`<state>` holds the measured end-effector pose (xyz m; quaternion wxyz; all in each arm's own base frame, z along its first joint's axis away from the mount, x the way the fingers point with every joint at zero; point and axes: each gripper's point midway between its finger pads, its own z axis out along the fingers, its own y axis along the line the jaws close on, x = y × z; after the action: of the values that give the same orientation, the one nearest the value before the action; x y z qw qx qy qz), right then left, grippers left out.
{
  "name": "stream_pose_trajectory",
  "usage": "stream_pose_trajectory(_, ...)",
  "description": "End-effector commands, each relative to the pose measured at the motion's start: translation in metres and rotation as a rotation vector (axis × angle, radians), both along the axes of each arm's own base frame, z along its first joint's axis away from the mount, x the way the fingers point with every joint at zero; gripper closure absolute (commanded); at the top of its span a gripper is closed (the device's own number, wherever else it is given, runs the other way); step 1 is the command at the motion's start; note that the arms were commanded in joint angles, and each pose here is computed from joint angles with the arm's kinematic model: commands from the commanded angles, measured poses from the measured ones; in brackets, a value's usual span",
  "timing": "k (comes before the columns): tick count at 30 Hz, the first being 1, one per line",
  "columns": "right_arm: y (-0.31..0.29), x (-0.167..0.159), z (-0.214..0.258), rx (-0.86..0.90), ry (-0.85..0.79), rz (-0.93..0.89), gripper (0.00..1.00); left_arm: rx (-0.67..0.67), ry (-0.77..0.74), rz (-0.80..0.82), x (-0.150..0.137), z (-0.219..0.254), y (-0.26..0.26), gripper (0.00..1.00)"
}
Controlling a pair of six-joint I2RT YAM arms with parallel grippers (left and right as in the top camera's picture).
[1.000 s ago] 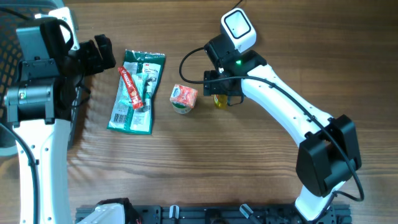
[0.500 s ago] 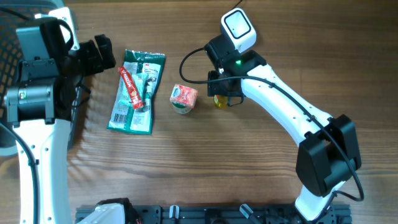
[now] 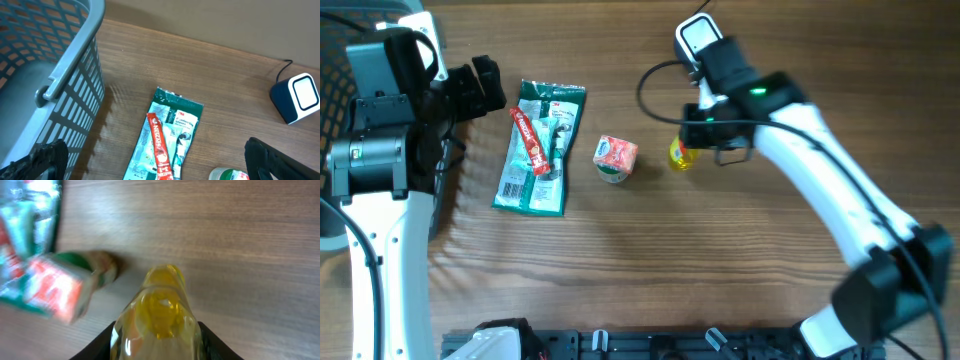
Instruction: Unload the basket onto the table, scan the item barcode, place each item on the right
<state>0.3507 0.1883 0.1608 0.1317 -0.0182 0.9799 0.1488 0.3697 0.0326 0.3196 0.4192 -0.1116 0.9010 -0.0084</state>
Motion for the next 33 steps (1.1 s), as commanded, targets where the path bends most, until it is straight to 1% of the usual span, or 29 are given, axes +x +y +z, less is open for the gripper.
stream_pose_trajectory(1,0.003,-0.02,0.059,0.261,-0.044,0.135,0.71,0.011,-0.008,0.003,0.001,0.003,0.003,0.0)
stream_pose_trajectory(2,0.006,-0.03,0.079,0.37,-0.047,0.187,0.71,0.011,-0.008,0.003,0.001,0.003,0.003,0.0)
stream_pose_trajectory(4,0.013,-0.046,0.104,0.508,-0.069,0.288,0.7,0.011,-0.008,0.003,0.001,0.003,0.003,0.0)
stream_pose_trajectory(7,0.025,-0.063,0.125,0.623,-0.089,0.406,0.7,0.011,-0.008,0.003,0.001,0.003,0.003,0.0)
stream_pose_trajectory(9,0.029,-0.07,0.129,0.672,-0.086,0.45,0.7,0.011,-0.008,0.003,0.001,0.003,0.002,0.0)
stream_pose_trajectory(13,0.034,-0.083,0.122,0.747,-0.059,0.51,0.7,0.011,-0.008,0.003,0.001,0.003,0.003,0.0)
stream_pose_trajectory(17,0.033,-0.095,0.087,0.768,0.027,0.499,0.71,0.011,-0.008,0.003,0.001,0.003,0.003,0.0)
stream_pose_trajectory(20,0.038,-0.106,0.071,0.875,0.062,0.513,0.7,0.011,-0.008,0.003,0.001,0.003,0.003,0.0)
stream_pose_trajectory(22,0.039,-0.108,0.063,0.892,0.067,0.515,0.71,0.011,-0.008,0.003,0.001,0.003,0.002,0.0)
stream_pose_trajectory(24,0.039,-0.11,0.062,0.902,0.059,0.531,0.71,0.011,-0.008,0.003,0.001,0.003,0.003,0.0)
stream_pose_trajectory(28,0.043,-0.12,0.085,1.043,0.061,0.573,0.71,0.011,-0.008,0.003,0.001,0.003,0.003,0.0)
stream_pose_trajectory(33,0.042,-0.124,0.085,1.049,0.087,0.562,0.7,0.011,-0.008,0.003,0.001,0.003,0.003,0.0)
